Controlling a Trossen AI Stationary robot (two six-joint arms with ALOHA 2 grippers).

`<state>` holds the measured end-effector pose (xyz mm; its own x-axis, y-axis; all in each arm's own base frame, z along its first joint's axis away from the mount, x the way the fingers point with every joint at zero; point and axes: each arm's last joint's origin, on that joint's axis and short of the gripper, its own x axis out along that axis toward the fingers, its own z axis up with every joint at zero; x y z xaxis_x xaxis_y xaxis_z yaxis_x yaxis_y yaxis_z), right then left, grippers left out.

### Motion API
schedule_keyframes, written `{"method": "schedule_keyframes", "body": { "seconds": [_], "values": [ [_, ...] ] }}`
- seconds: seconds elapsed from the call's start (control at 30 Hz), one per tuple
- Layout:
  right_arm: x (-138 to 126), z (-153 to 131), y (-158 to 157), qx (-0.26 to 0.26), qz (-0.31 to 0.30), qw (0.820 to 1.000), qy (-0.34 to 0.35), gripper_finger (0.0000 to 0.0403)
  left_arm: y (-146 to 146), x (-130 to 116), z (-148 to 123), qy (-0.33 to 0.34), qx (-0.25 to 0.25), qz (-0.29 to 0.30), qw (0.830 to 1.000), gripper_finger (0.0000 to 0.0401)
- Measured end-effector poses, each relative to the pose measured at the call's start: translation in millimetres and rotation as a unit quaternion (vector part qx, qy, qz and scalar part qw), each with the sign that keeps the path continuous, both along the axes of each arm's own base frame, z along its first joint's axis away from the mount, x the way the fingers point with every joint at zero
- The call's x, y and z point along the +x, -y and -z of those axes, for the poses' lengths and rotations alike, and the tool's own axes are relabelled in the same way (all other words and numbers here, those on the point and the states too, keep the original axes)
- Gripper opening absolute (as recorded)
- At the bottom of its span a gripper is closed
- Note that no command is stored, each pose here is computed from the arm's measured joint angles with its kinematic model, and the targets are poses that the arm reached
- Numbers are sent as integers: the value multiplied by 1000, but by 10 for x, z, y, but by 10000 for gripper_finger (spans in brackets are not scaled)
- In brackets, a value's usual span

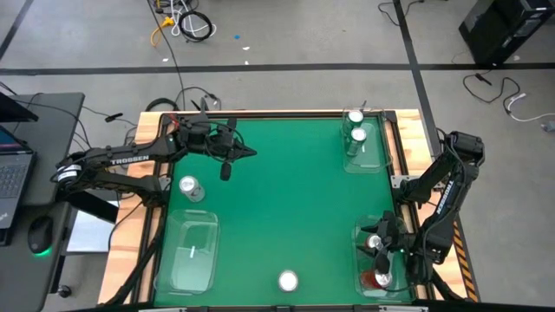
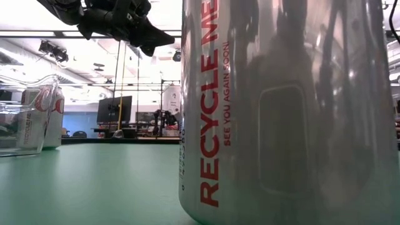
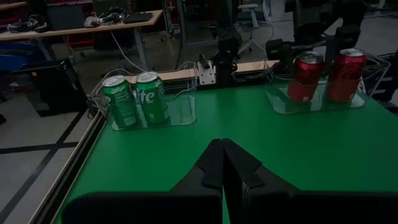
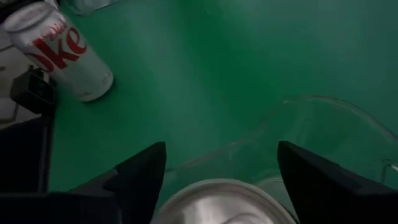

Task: Sort soda cans
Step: Put the left red/black soda can into the right transparent bin, then put the top red/white soda can into the left transparent bin

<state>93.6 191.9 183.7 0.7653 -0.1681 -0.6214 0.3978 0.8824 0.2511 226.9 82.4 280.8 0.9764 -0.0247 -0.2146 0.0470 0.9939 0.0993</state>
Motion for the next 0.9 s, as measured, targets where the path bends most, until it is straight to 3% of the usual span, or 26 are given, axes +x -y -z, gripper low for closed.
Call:
{"method": "schedule_keyframes", "body": {
  "seconds": [0.33, 0.57, 0.73, 0.9],
  "values": [
    [18, -272, -59, -22, -8, 1000, -12, 330, 0, 0, -1, 0, 0, 0, 1000, 0],
    [4, -394, -55, -26, -6, 998, -53, 321, 0, 0, 0, 0, 0, 0, 1000, 0],
    [75, -544, 16, -55, 15, 996, -75, 270, -8, -2, 8, -5, -16, -18, 1000, 0],
    [224, -706, 118, -90, 28, 990, -108, 170, -7, -6, 24, -14, -26, -20, 999, 0]
  ]
}}
